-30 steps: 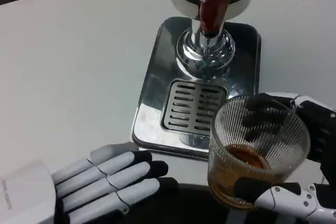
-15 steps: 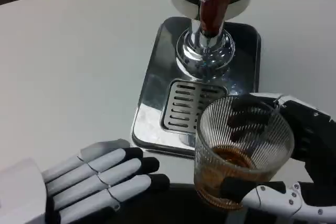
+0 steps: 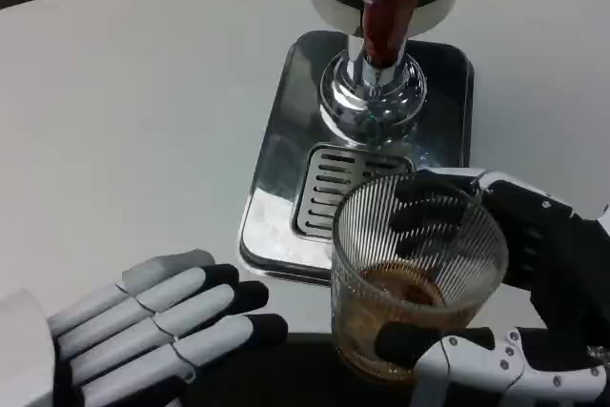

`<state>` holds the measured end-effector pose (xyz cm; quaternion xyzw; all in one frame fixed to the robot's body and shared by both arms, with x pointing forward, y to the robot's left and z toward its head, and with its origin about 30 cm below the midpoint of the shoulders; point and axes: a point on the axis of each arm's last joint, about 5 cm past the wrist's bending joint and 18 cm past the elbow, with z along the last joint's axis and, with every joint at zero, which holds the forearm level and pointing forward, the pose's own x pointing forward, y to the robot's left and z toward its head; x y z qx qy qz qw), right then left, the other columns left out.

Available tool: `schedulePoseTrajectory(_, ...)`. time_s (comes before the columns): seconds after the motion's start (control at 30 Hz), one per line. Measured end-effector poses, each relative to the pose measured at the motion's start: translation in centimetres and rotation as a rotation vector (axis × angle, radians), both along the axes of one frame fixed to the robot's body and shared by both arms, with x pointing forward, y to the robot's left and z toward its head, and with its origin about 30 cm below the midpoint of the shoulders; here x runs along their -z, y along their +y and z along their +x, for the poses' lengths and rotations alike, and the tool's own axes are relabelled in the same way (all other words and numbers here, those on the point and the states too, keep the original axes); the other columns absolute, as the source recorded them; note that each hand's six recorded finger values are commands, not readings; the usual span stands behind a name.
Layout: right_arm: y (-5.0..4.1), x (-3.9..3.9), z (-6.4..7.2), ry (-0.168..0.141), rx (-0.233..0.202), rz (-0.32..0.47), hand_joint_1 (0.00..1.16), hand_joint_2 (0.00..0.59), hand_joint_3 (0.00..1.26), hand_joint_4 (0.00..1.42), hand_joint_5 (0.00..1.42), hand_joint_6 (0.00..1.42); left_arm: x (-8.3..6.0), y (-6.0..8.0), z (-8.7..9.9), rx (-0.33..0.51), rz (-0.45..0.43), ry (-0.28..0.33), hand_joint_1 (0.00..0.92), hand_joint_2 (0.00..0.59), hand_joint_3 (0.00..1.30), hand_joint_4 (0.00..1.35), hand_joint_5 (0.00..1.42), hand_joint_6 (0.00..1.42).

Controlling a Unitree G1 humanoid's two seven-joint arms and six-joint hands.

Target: Grasp the cup under the faucet to collect the drink, then remove the cup.

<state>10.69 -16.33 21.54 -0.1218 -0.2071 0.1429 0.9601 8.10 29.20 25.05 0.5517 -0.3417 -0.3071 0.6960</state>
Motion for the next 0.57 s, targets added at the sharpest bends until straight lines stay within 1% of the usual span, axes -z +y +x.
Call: schedulePoseTrajectory(0.57, 0.2, 0.08, -0.01, 0.009, -0.013, 0.002, 0.94, 0.185, 0.67, 0.74, 0.8, 0.67, 0.03, 0.07, -0.3, 0.001, 0.002, -0.001, 0.0, 0.076, 0.09, 0.0, 0.0, 0.0)
